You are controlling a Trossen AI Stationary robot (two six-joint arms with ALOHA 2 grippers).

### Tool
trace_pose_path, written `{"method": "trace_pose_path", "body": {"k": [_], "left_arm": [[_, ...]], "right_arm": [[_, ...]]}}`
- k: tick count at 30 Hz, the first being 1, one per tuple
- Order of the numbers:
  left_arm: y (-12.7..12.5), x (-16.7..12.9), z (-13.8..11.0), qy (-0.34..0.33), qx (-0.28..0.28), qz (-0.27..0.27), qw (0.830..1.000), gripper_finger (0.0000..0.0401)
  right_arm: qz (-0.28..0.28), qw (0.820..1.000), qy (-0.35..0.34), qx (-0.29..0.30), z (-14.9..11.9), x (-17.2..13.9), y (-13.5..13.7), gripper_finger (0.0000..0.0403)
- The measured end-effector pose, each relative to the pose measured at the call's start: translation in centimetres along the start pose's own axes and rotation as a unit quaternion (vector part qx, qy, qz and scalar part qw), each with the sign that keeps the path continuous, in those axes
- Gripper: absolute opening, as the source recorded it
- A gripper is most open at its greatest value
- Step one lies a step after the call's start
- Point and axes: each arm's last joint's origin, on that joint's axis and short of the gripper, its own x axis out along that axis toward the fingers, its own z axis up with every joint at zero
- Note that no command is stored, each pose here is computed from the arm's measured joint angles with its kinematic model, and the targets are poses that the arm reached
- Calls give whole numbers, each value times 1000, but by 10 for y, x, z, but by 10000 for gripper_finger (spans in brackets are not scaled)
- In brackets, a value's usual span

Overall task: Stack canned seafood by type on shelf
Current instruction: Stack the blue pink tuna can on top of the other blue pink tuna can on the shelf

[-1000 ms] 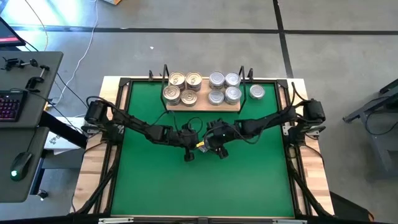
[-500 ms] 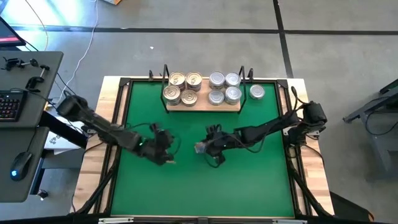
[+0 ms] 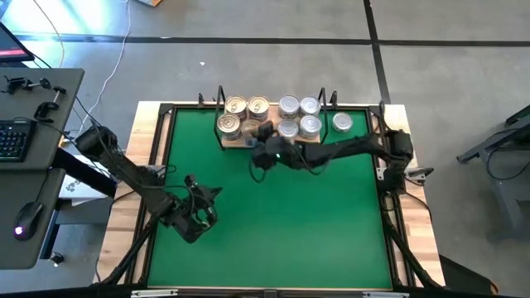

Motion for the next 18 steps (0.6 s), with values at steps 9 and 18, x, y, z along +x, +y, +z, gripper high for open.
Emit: {"method": "trace_pose_path", "body": {"k": [9, 18], "left_arm": [[0, -3, -11, -4, -13, -12, 1000, 0], [-1, -3, -10, -10, -21, -13, 1000, 0]], "right_arm": [[-16, 998, 44, -34, -13, 48, -7, 181], [-20, 998, 52, 2, -17, 52, -9, 252]]}}
